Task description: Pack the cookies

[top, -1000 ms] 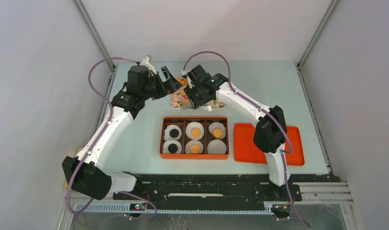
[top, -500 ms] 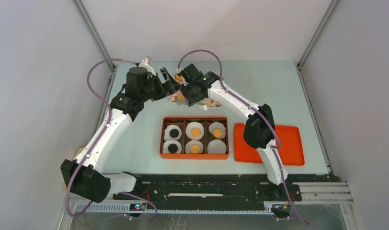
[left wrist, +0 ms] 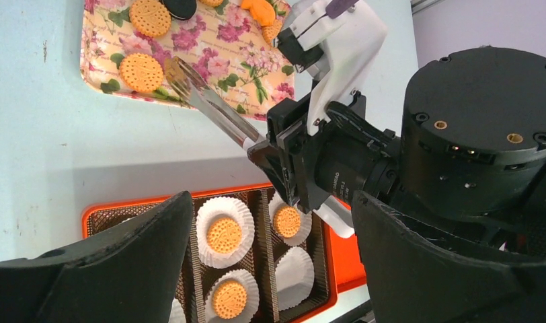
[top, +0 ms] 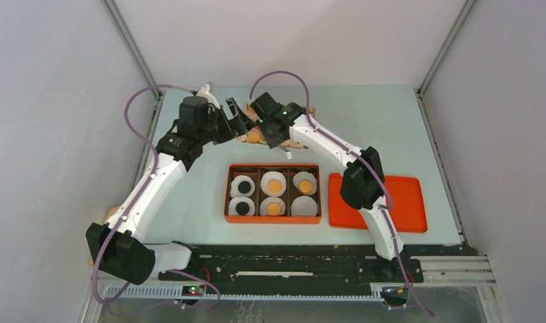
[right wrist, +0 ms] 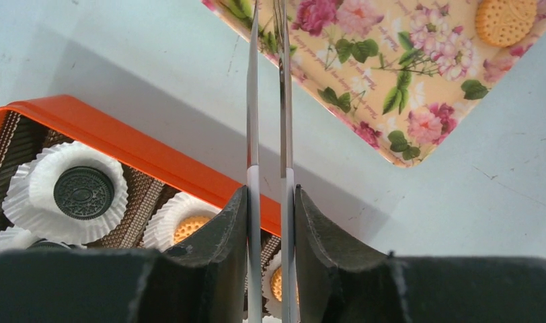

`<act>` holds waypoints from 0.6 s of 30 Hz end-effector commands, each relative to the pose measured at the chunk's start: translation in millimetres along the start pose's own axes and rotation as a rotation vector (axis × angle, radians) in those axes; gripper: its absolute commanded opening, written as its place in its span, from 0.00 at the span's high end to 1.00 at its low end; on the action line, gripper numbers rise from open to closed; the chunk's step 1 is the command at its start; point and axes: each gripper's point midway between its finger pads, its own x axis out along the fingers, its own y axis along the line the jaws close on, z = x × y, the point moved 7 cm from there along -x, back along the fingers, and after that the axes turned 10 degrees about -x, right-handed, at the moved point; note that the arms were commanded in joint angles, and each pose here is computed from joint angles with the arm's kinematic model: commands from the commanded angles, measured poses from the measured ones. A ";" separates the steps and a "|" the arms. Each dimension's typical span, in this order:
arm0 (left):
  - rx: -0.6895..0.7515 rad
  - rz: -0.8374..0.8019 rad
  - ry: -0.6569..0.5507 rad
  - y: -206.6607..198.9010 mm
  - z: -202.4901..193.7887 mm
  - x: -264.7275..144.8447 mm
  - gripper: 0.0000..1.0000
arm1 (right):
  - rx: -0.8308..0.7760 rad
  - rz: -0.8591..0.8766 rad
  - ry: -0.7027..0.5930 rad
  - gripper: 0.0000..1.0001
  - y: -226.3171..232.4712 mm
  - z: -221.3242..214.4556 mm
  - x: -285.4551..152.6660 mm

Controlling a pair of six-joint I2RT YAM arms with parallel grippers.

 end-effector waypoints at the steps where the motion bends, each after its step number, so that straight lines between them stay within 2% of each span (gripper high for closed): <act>1: 0.029 -0.038 -0.020 -4.1 1.8 -5.4 0.08 | 0.066 -0.055 -0.106 0.63 -12.8 21.4 -23.6; 3: 0.029 -0.038 -0.021 -4.3 1.9 -5.4 0.08 | 0.075 -0.081 -0.121 0.60 -18.1 24.3 -24.6; 12: 0.029 -0.033 -0.021 -3.3 1.7 -4.8 0.08 | 0.096 -0.007 -0.164 0.59 -14.7 35.4 -27.8; 18: 0.032 -0.029 -0.020 -2.4 1.6 -4.2 0.08 | 0.109 0.015 -0.168 0.51 -8.4 37.0 -19.8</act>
